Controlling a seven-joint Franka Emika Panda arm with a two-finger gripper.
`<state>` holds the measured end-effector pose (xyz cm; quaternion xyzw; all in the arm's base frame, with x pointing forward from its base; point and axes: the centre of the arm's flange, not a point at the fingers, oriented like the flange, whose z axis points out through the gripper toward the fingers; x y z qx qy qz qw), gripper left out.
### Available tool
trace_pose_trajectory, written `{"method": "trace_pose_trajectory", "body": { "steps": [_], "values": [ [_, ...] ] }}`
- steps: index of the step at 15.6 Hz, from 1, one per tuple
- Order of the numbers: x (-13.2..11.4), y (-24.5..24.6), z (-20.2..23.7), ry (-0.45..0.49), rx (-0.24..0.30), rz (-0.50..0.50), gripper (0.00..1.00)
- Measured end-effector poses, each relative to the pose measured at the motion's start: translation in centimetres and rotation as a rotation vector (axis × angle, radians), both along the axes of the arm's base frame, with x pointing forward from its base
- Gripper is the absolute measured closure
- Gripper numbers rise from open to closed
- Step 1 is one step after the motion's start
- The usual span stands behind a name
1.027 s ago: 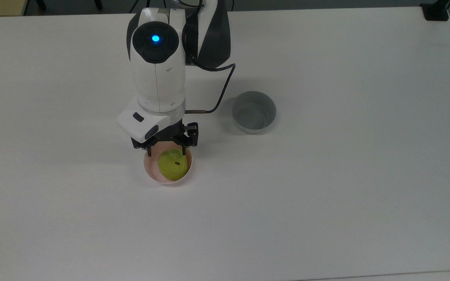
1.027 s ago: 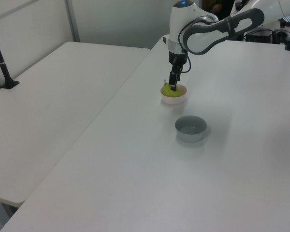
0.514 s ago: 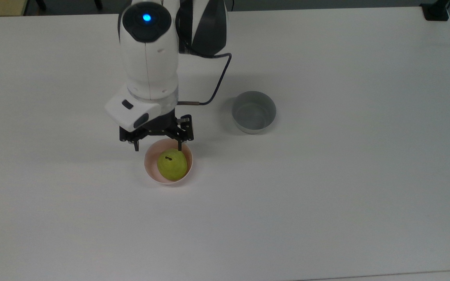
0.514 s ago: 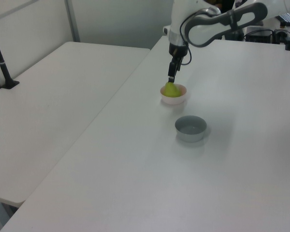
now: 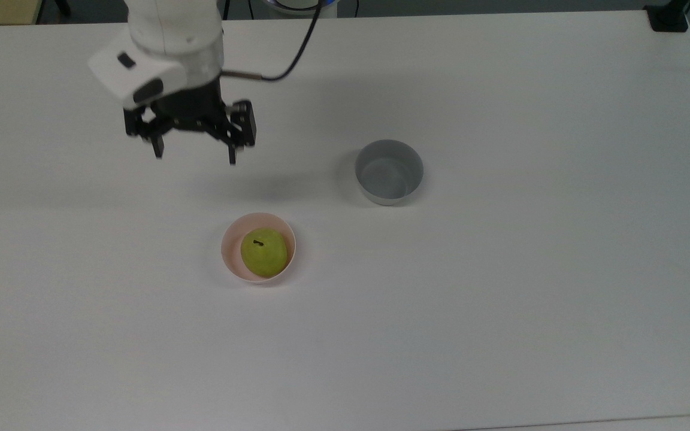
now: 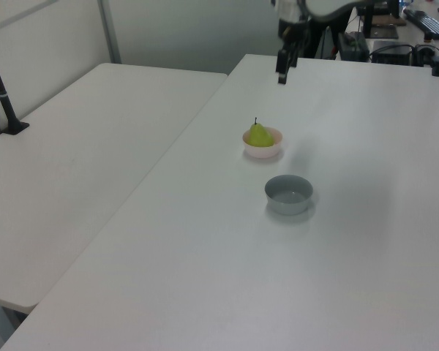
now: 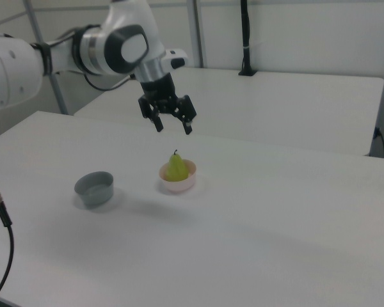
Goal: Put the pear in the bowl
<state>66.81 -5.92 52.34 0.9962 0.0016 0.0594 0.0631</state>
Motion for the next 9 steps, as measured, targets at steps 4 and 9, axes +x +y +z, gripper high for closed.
{"method": "trace_pose_trajectory", "body": {
  "steps": [4,9],
  "values": [
    [-3.8,0.1,5.6,0.037,0.018,-0.023,0.00],
    [-8.6,0.0,11.3,0.039,0.143,-0.055,0.00]
  ]
}}
